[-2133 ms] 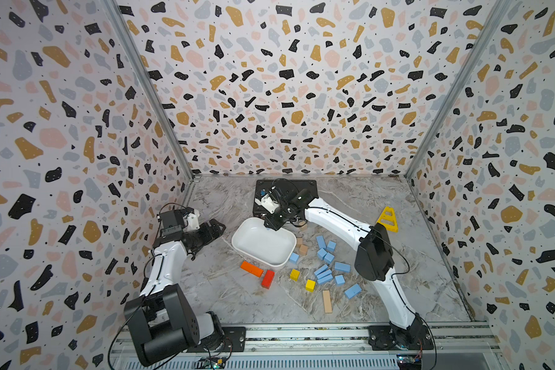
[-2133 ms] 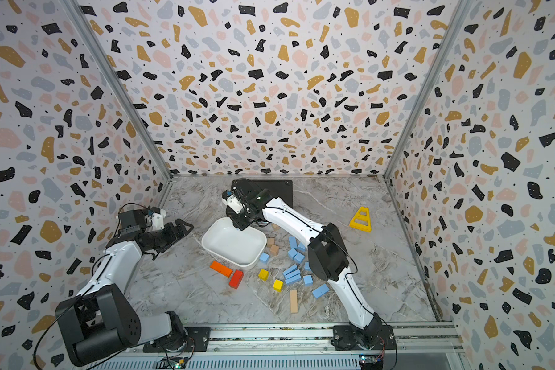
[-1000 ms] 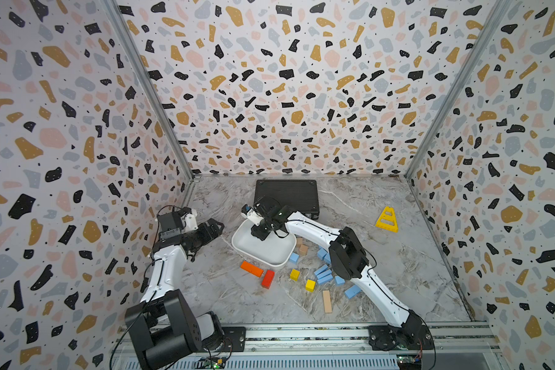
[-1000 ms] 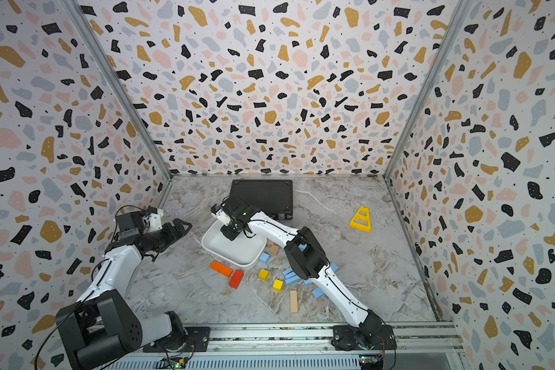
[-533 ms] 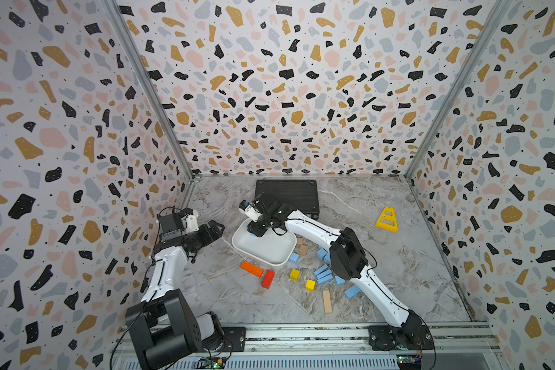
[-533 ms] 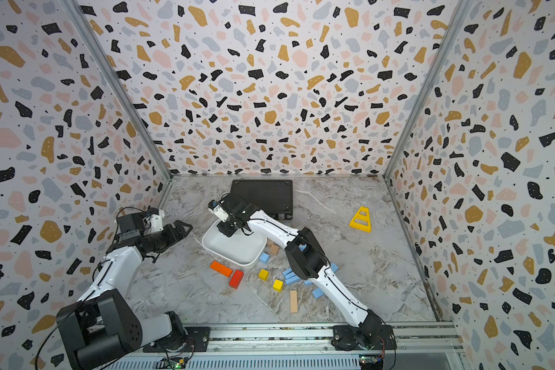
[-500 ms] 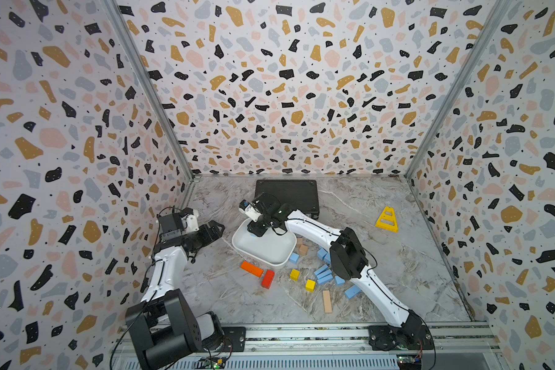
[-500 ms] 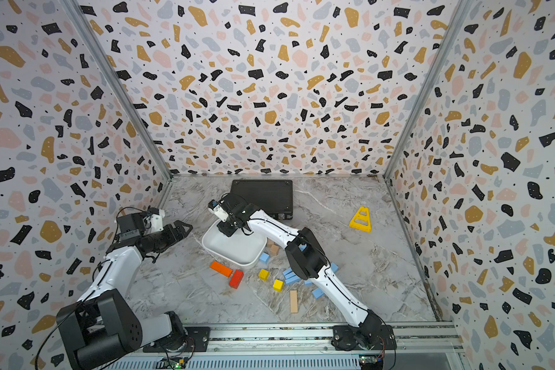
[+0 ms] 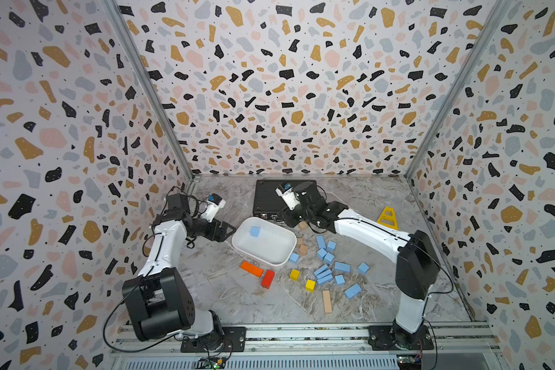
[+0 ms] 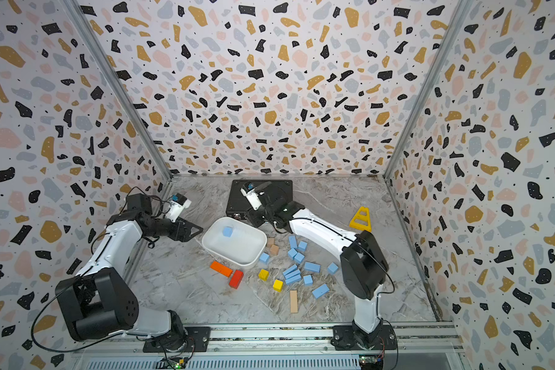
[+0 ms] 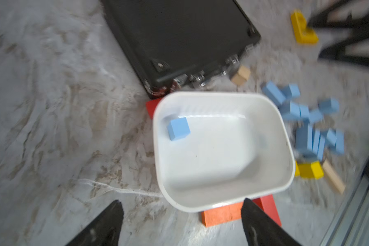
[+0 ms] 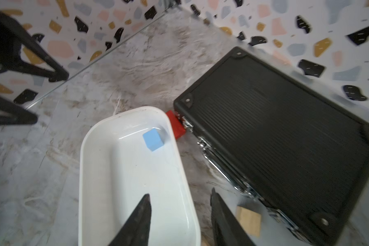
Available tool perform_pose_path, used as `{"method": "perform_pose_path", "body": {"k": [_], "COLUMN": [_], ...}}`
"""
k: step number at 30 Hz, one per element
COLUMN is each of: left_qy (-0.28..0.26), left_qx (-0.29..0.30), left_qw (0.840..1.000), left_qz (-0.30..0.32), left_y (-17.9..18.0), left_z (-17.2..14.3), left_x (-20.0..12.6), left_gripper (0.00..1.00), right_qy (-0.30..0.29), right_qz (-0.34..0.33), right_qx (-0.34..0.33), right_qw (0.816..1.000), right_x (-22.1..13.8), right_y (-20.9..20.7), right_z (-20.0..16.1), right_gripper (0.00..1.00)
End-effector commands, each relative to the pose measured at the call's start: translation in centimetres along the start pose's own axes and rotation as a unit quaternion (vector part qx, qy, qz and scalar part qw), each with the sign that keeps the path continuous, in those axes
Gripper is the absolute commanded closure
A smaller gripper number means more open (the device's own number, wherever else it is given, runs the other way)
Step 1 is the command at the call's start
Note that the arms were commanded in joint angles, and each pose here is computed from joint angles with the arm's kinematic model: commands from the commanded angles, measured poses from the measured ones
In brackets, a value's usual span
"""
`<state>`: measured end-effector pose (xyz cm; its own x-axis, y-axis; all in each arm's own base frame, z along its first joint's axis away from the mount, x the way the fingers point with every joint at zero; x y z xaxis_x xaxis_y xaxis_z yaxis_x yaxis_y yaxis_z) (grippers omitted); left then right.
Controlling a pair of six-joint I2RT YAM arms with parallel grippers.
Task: Pick out the blue building blocks
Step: Place the building block in the storage box, then adjust the storage box at the center of the board.
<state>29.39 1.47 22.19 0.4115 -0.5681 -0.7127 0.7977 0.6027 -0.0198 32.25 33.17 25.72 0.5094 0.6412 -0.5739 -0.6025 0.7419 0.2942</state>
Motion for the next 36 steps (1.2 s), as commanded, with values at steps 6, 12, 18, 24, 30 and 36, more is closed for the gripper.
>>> {"method": "perform_pose_path", "body": {"k": [6,12,18,24,30,36], "left_qy": [0.108,0.130,0.144,0.157,0.168,0.180], "left_qx": [0.349,0.429,0.420,0.384,0.351,0.325], "left_qw": [0.913,0.879,0.883,0.899,0.911,0.918], "left_qz": [-0.179,-0.165,-0.155,-0.141,-0.139,-0.135], "left_y": [-5.4,-5.6,-5.3,-5.2,-5.6,-5.8], "left_z": [-1.9,-2.1,-2.3,-2.6,-3.3,-3.4], "left_x": [2.3,5.3,7.5,9.4,10.5,10.2], "left_gripper": [0.10,0.12,0.15,0.19,0.32,0.44], "right_qy": [-0.037,-0.031,-0.054,-0.050,-0.051,-0.052], "right_qz": [-0.024,-0.048,-0.053,-0.054,-0.061,-0.063], "right_qx": [0.098,0.115,0.132,0.137,0.137,0.132], "right_qw": [0.994,0.992,0.988,0.988,0.987,0.988], "right_x": [-4.2,-5.2,-5.9,-5.8,-6.1,-6.1], "right_y": [-3.8,-4.5,-4.7,-4.9,-5.0,-5.0], "right_z": [-4.9,-6.6,-6.8,-7.3,-7.5,-7.5], "right_gripper": [0.52,0.53,0.53,0.54,0.54,0.54]}}
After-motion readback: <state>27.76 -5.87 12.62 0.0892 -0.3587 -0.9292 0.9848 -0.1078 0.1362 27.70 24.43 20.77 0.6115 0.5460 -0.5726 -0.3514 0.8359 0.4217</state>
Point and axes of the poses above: each gripper's point midway between its finger pads, its own x axis out along the fingers, its own y axis along the line the jaws close on, z = x × y, the point moved 8 cm from there along -x, back along the fingers, and after that the axes turned 13 degrees about x, right-handed, at the moved point
